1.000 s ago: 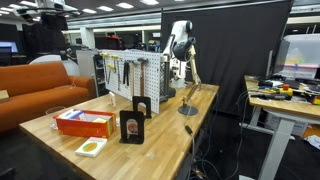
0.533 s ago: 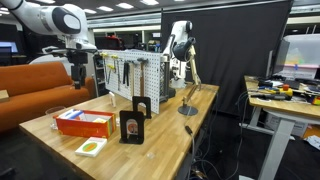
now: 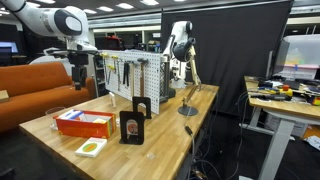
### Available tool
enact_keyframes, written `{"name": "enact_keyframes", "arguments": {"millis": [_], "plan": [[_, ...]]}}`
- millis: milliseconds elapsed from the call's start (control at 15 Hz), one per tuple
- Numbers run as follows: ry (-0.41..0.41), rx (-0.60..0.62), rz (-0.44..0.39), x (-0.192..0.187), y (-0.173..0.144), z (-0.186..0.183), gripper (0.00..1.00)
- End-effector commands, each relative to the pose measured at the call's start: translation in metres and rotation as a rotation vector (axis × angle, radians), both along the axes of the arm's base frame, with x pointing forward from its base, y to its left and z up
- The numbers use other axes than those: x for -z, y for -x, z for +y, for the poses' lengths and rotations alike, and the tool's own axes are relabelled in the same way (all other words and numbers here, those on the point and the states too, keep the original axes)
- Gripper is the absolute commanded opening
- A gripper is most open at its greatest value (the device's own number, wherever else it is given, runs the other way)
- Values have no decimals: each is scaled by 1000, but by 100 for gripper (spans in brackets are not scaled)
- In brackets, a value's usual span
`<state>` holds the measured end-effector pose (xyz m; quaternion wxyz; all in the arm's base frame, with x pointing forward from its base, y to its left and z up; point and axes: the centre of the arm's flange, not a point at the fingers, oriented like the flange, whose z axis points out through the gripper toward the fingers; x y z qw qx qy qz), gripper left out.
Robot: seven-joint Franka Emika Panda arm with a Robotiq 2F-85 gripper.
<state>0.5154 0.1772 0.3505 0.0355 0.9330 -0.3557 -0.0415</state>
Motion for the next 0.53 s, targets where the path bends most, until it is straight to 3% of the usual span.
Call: {"name": "enact_keyframes", "arguments": {"millis": [0,200,467], "plan": [[15,37,-2,2,-5,0,100],[39,123,6,20,-29,0,100],[-5,195,36,68,-66,-5,100]]}}
